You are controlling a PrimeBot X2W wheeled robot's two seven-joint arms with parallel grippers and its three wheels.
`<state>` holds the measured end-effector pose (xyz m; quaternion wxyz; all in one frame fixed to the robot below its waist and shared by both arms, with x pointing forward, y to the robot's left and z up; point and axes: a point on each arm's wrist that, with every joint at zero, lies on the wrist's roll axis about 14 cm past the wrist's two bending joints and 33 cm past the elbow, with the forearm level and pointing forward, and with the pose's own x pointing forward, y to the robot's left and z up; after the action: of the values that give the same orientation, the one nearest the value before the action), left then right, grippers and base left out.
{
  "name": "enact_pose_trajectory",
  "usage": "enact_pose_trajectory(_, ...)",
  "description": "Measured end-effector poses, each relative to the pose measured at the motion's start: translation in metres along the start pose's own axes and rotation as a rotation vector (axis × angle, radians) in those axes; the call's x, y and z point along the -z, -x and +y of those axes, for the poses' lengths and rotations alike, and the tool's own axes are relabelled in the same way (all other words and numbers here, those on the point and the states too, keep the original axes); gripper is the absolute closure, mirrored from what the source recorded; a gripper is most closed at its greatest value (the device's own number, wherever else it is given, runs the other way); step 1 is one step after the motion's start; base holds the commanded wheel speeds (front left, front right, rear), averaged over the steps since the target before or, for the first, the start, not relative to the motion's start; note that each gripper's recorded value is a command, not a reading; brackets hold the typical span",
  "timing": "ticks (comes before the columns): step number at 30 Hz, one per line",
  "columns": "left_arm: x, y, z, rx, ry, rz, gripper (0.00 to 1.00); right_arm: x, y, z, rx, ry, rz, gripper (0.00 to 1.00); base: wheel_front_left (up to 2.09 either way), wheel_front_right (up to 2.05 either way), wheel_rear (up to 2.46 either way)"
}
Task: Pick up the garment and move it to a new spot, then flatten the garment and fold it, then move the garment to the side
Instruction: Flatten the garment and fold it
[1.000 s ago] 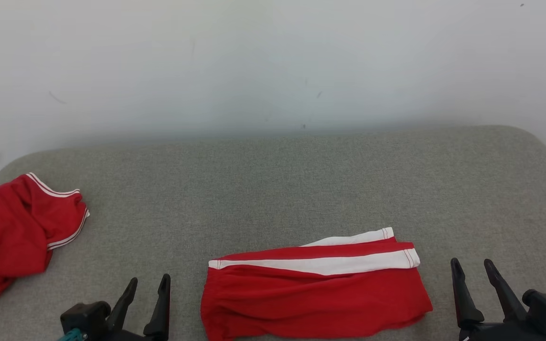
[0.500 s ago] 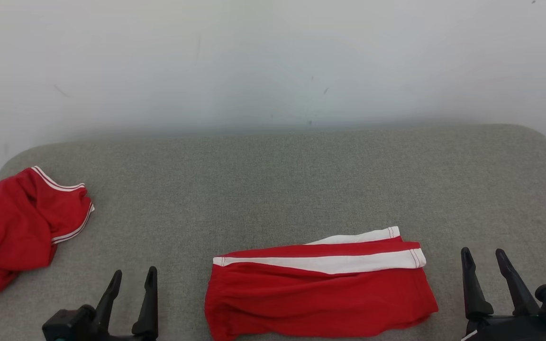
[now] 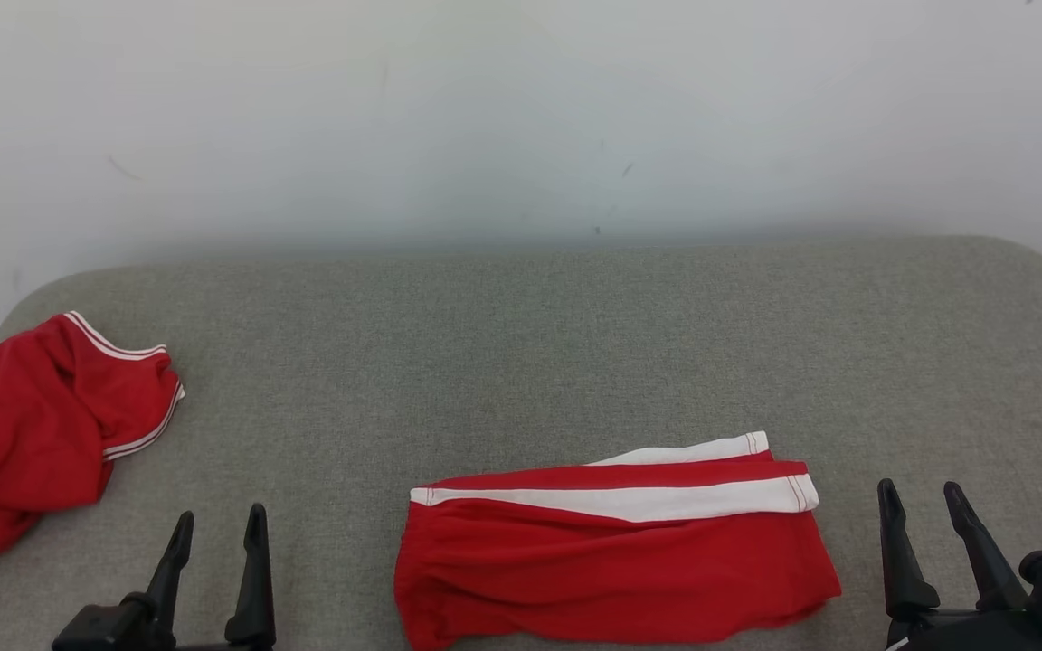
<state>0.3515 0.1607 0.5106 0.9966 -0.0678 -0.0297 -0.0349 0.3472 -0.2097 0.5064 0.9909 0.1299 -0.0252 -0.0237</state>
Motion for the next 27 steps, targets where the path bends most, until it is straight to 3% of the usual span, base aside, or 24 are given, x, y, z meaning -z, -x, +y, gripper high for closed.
enact_pose_trajectory(15,-0.012,0.003,0.002,-0.027,-0.025,-0.047,0.00,0.001,-0.001,0.001,-0.001,0.004,0.013,0.00,0.00,0.00,0.00)
enact_pose_trajectory(27,-0.011,0.009,-0.002,-0.034,-0.020,-0.033,0.00,0.037,-0.016,0.003,-0.022,0.051,0.223,0.00,0.00,0.00,0.00)
